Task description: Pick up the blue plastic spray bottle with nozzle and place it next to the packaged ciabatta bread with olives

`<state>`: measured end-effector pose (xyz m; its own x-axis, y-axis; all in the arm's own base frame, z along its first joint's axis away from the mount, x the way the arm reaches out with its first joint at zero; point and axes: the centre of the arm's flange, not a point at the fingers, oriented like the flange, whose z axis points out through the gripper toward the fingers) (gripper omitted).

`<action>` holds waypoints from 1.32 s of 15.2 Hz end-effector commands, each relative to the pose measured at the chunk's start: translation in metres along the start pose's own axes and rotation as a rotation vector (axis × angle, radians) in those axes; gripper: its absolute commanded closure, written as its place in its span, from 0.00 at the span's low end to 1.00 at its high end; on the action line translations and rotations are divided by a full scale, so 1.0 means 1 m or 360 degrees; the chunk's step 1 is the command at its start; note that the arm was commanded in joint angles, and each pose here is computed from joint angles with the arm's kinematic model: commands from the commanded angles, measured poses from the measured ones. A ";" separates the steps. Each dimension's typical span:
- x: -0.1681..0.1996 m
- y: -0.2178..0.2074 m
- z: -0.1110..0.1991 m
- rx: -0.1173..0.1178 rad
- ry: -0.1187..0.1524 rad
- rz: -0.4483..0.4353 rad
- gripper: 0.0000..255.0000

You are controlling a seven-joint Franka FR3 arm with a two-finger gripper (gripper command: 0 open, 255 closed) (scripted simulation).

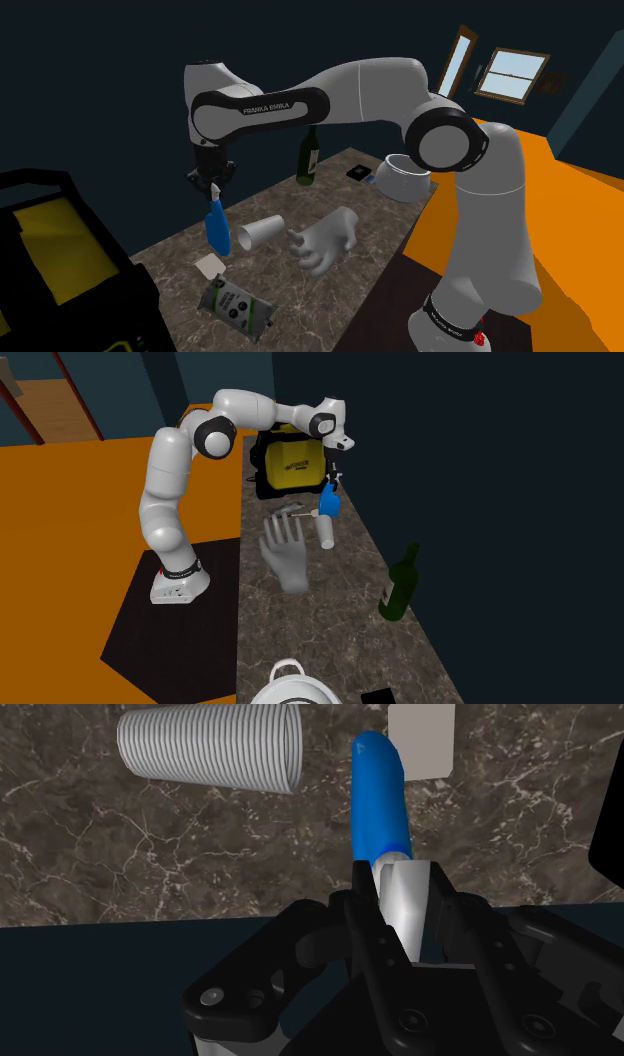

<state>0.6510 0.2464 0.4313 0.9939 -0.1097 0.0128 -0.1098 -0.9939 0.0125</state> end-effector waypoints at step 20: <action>0.000 0.000 -0.050 0.0000 0.0001 0.0000 0.00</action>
<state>0.6504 0.2470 0.4808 0.9939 -0.1097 0.0134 -0.1098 -0.9939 0.0121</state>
